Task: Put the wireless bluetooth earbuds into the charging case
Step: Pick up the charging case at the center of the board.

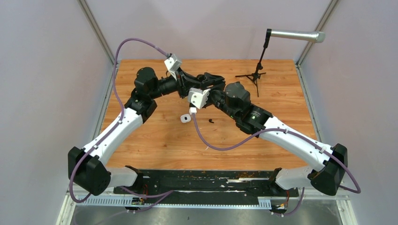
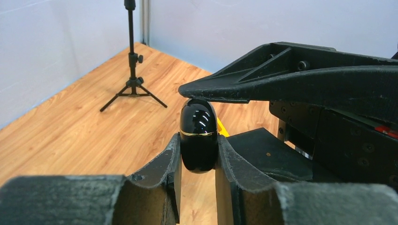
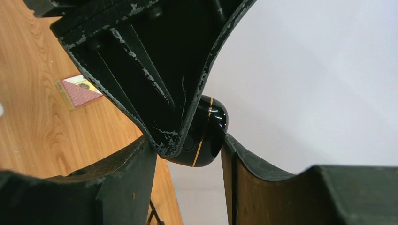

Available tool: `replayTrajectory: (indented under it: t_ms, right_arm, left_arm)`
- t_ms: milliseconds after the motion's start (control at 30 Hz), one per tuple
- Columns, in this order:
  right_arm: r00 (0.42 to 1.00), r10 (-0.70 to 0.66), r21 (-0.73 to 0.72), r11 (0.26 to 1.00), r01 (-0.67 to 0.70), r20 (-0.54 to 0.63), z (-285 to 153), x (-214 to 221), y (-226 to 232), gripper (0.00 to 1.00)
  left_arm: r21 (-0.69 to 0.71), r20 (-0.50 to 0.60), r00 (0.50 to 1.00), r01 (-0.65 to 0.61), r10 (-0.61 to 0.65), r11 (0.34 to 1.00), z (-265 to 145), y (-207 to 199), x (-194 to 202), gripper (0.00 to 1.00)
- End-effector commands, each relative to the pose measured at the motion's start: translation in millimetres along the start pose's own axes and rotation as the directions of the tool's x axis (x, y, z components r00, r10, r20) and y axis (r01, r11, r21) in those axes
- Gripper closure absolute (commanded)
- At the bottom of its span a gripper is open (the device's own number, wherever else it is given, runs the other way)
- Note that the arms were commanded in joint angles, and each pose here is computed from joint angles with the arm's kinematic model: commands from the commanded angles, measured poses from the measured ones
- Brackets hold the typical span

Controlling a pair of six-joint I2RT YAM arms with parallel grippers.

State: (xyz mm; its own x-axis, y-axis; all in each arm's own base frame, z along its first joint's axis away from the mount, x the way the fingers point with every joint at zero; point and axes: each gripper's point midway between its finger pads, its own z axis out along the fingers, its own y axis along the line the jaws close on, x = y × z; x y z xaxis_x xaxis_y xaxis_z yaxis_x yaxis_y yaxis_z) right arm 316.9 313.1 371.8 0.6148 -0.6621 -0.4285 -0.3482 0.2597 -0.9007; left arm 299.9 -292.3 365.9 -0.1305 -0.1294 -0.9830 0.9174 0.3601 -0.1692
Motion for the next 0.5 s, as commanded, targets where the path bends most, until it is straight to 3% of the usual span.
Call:
replayTrajectory:
  t_ms: [0, 100, 200, 333, 467]
  right_arm:
    - [0.993, 0.113, -0.096, 0.989, -0.109, 0.032, -6.3, -7.6, 12.5, 0.51]
    - [0.964, 0.267, -0.265, 0.928, -0.261, -0.012, -21.4, 7.7, 35.6, 0.24]
    - [0.903, 0.421, -0.354, 0.834, -0.423, -0.088, -36.2, 22.2, 38.7, 0.13]
    - [0.790, 0.568, -0.486, 0.636, -0.599, -0.229, -55.8, 30.4, 48.7, 0.12]
    - [0.668, 0.681, -0.658, 0.360, -0.662, -0.299, -73.7, 18.9, 55.8, 0.29]
  left_arm:
    - [0.093, 0.023, 0.998, -0.064, 0.062, 0.994, -3.7, -20.8, -7.0, 1.00]
    - [0.094, 0.007, 0.998, -0.067, 0.067, 0.993, -9.9, -20.9, -1.0, 1.00]
    - [0.107, -0.019, 0.997, -0.075, 0.077, 0.991, -17.0, -20.5, 5.1, 1.00]
    - [0.138, -0.037, 0.993, -0.106, 0.112, 0.985, -25.6, -23.5, 15.7, 1.00]
    - [0.189, 0.005, 0.977, -0.208, 0.211, 0.960, -34.4, -33.8, 26.2, 1.00]
